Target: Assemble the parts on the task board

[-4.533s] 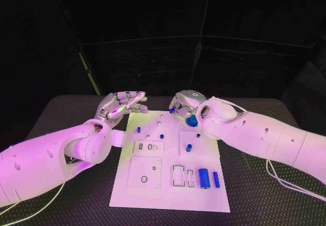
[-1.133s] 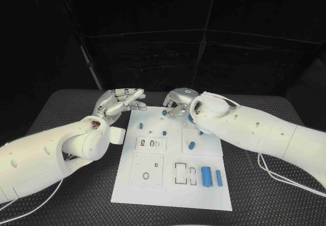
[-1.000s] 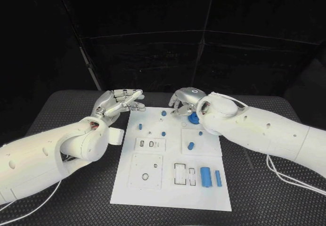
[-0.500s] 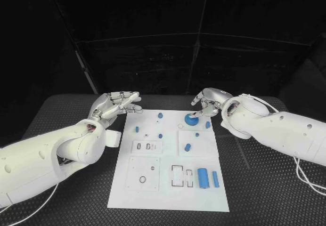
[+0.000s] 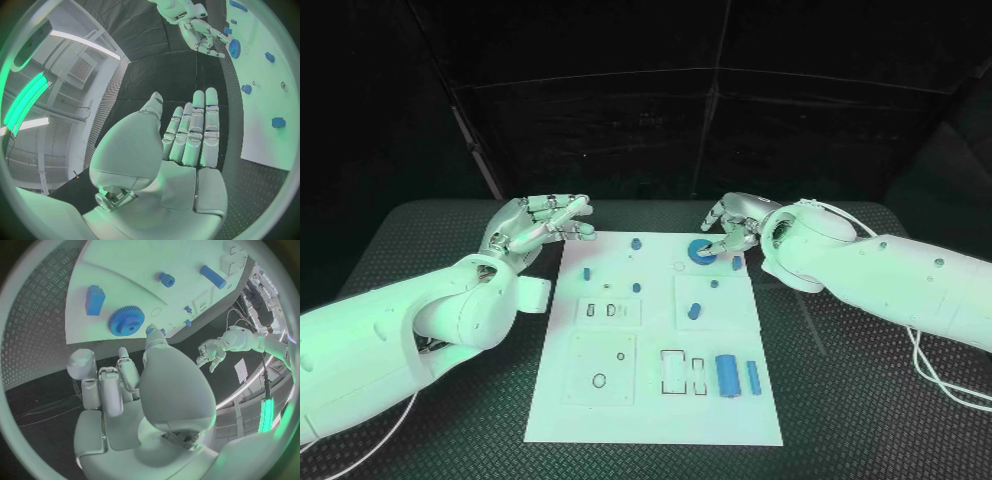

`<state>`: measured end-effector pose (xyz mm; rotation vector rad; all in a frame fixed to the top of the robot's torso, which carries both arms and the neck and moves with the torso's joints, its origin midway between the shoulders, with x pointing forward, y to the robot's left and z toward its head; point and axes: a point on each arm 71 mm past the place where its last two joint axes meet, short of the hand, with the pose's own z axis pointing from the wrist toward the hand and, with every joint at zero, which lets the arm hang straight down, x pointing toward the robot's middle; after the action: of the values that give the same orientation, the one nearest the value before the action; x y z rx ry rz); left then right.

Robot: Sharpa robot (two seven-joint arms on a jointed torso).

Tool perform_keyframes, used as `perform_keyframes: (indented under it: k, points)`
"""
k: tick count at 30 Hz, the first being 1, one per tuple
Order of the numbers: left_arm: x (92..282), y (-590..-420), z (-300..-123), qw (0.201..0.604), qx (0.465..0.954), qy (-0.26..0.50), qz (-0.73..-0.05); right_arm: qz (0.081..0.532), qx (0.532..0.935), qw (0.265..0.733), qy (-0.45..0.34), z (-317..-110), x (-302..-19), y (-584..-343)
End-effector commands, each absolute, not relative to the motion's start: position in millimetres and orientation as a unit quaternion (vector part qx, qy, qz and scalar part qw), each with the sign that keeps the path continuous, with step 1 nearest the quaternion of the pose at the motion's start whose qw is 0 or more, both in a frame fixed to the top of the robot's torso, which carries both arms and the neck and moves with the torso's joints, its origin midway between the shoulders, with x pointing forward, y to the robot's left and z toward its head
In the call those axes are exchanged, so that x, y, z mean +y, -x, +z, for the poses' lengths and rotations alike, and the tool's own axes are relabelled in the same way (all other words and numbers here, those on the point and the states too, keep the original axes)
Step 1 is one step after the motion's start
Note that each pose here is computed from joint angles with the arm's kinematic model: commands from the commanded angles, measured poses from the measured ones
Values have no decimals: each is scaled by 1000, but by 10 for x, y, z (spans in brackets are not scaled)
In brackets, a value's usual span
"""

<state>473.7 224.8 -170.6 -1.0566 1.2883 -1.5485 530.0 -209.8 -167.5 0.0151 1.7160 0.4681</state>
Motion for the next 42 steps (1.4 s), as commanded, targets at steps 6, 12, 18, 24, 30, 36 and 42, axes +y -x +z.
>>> perform_keyframes:
  k: [6,12,18,24,30,36,42]
  points:
    - [2232,-4740,-1693,416,515,416,-623,194,764,616,7,-1729,-2094,-5300]
    - [2231,-4741,-1696,415,516,416,-623,190,762,618,26,-1738,-2073,-5289]
    - [2231,-4743,-1699,415,516,417,-623,186,762,619,36,-1762,-2060,-5291]
    - [2231,-4745,-1700,415,516,417,-623,184,760,621,41,-1774,-2044,-5297]
    - [2232,-4747,-1702,415,516,417,-622,177,759,625,52,-1785,-2018,-5304]
    - [2234,-4748,-1704,414,517,417,-622,163,756,630,69,-1814,-1989,-5301]
    - [2234,-4748,-1707,413,518,418,-622,151,751,637,86,-1851,-1950,-5287]
